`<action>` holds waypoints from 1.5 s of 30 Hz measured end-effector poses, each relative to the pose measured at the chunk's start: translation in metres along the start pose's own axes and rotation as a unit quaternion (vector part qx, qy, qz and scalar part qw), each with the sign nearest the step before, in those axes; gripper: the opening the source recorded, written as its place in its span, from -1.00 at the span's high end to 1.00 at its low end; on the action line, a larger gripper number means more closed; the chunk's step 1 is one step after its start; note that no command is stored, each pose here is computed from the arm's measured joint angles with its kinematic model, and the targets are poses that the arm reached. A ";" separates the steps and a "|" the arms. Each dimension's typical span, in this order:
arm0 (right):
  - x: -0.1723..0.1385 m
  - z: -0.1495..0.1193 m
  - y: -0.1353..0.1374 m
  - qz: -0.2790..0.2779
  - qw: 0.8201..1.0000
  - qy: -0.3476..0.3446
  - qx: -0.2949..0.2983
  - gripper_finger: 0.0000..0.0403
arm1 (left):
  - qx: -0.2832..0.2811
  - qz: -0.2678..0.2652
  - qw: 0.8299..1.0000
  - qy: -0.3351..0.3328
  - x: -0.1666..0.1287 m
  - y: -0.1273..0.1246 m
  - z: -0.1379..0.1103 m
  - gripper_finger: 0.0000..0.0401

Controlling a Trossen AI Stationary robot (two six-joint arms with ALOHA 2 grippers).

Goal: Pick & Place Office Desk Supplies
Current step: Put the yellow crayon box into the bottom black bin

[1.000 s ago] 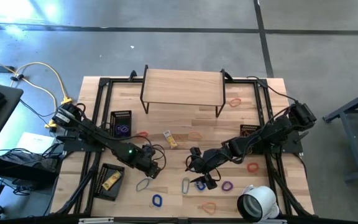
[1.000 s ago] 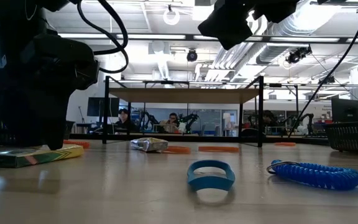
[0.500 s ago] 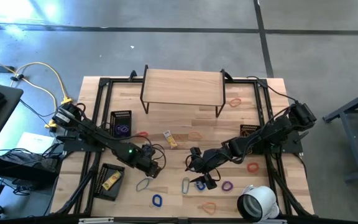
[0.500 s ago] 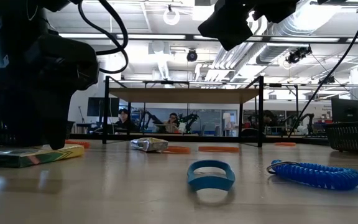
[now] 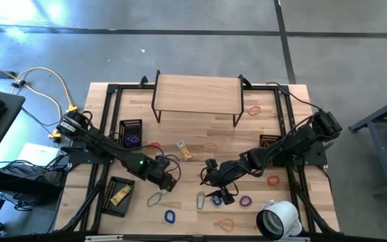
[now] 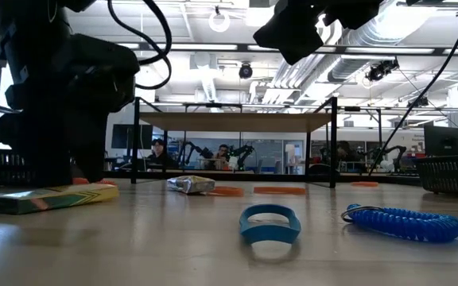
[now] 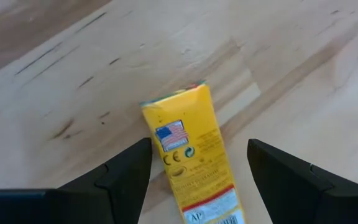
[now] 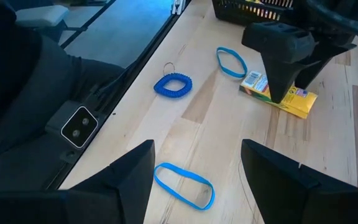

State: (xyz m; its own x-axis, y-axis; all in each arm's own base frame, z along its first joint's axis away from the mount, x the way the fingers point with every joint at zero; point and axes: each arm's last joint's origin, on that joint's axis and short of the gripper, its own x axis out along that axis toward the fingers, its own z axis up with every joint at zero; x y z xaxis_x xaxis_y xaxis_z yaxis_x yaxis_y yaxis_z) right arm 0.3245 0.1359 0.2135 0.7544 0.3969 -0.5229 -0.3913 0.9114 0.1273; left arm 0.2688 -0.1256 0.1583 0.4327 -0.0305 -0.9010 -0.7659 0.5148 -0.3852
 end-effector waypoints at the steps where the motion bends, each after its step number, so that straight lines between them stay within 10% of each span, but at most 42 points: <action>1: 0.000 0.000 0.000 0.000 1.000 0.000 0.000 -0.14 | 0.001 0.003 1.000 0.000 0.001 0.000 0.000 -0.27; 19: 0.000 -0.001 0.000 0.000 1.000 0.003 0.000 -0.14 | 0.038 0.066 0.996 0.034 0.012 0.011 -0.005 -0.24; 45: 0.000 -0.001 0.000 0.000 1.000 0.003 0.000 -0.14 | 0.098 0.073 0.991 0.060 -0.020 0.010 0.011 0.36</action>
State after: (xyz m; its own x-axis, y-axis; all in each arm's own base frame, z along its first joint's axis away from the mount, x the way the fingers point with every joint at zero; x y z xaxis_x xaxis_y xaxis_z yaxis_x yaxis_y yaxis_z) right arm 0.3241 0.1358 0.2129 0.7511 0.3955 -0.5287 -0.3905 0.9118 0.1274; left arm 0.2578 -0.1110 0.1746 0.2557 -0.0388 -0.9660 -0.7046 0.6767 -0.2137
